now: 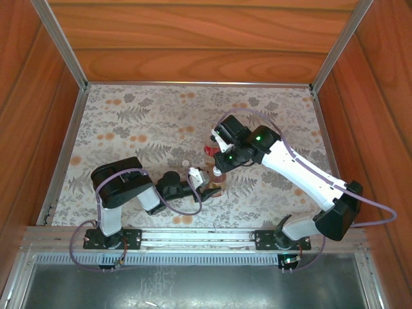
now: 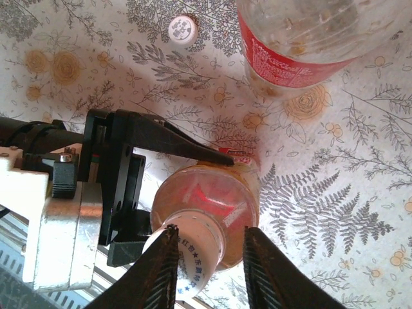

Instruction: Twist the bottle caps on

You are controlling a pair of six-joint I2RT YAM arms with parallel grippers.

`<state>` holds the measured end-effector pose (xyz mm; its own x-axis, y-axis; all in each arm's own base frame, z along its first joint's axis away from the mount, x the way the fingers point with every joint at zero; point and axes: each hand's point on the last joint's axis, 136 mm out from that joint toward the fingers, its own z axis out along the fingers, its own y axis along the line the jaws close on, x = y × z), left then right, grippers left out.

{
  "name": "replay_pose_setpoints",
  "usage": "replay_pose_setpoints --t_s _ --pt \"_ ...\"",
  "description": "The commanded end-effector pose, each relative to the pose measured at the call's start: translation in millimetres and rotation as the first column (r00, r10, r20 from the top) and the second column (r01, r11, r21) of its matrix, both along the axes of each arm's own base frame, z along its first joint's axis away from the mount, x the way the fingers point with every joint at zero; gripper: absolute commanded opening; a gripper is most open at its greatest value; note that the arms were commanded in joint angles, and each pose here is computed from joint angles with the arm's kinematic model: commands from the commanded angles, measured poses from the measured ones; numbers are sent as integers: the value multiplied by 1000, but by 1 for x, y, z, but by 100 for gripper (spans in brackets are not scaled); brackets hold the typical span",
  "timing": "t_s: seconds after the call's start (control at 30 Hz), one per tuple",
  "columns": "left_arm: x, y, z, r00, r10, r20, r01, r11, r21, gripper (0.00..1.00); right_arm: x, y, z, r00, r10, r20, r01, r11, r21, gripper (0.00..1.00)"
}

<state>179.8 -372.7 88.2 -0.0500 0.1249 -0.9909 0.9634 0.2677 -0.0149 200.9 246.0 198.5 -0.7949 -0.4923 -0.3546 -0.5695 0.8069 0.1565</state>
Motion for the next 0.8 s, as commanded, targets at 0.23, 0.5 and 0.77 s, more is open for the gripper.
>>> replay_pose_setpoints --t_s 0.23,0.5,0.77 --pt "-9 1 -35 997 -23 -70 31 994 106 66 -11 -14 -8 999 -17 -44 16 999 -28 27" --pt "-9 3 -35 998 -18 -67 25 994 107 66 -8 -12 4 999 -28 -19 28 999 24 25" --pt "-9 4 -38 997 -15 -75 24 993 115 66 -8 -2 15 1000 -18 -13 19 996 87 25"
